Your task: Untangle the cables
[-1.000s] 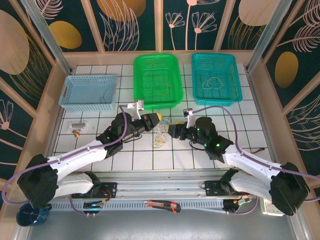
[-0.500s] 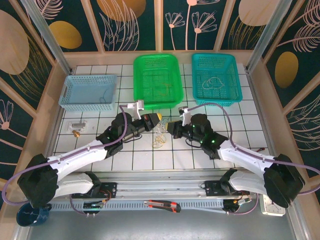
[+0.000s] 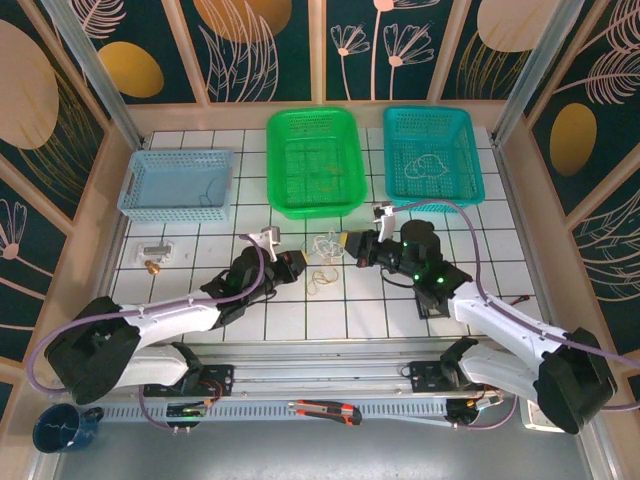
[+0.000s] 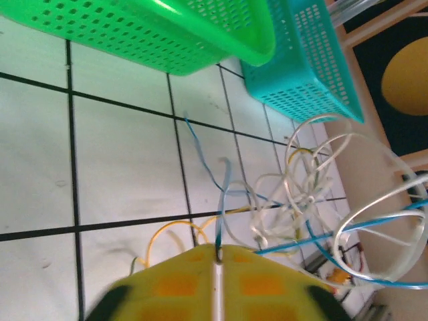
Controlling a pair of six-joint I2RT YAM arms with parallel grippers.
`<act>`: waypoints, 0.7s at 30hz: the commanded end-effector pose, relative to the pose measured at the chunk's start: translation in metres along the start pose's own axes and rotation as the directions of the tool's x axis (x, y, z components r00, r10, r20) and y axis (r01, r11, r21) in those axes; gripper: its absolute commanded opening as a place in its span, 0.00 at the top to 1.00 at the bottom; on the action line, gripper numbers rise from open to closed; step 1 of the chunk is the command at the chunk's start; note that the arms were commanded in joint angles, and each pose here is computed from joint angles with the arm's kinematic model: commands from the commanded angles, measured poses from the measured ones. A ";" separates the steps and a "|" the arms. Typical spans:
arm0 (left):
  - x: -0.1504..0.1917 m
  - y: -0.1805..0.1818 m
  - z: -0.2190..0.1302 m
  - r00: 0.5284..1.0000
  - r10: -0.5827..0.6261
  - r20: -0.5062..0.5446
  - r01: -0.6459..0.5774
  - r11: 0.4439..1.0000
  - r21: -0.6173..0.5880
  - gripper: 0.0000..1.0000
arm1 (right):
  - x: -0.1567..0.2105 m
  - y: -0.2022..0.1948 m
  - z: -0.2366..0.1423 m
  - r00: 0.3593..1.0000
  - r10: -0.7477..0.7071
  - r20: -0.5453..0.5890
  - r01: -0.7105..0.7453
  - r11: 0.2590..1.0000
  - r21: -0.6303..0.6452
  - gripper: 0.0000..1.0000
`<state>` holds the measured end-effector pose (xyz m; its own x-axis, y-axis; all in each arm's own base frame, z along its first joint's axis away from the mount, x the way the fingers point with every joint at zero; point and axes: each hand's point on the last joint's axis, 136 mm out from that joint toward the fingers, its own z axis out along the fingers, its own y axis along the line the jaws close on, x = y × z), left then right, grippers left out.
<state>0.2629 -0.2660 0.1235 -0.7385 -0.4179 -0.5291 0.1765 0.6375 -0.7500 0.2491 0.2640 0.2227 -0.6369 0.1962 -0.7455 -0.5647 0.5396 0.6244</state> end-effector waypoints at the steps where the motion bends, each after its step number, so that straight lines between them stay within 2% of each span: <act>1: -0.015 -0.004 -0.002 0.997 0.018 0.071 -0.019 1.000 0.019 0.49 | -0.010 0.012 0.000 1.000 0.003 0.018 -0.002 0.999 -0.051 1.00; 2: -0.016 -0.006 -0.003 0.997 0.027 0.072 -0.029 0.999 0.021 0.37 | -0.009 0.010 0.001 1.000 0.006 0.013 -0.006 0.999 -0.048 1.00; 3: -0.017 -0.006 -0.004 0.997 0.038 0.074 -0.039 0.999 0.017 0.30 | -0.007 0.009 0.002 1.000 0.008 0.009 -0.008 0.999 -0.047 1.00; 5: -0.018 -0.007 -0.007 0.996 0.055 0.077 -0.056 0.998 0.011 0.23 | -0.005 0.006 0.005 1.000 0.015 0.004 -0.015 0.999 -0.041 1.00; 13: -0.017 -0.009 -0.013 0.993 0.098 0.067 -0.099 0.995 0.012 0.15 | 0.003 -0.001 0.012 0.999 0.048 -0.013 -0.048 0.998 -0.044 1.00; 21: 0.002 -0.009 0.010 0.985 0.165 -0.042 -0.164 0.986 0.029 0.13 | -0.001 0.006 0.013 0.998 0.058 -0.011 -0.058 0.996 -0.064 1.00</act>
<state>0.2629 -0.2686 0.1244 -0.7188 -0.3320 -0.6108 0.2672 0.6792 -0.6836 0.2528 0.2728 0.2114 -0.6866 0.2003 -0.6989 -0.5342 0.5129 0.6719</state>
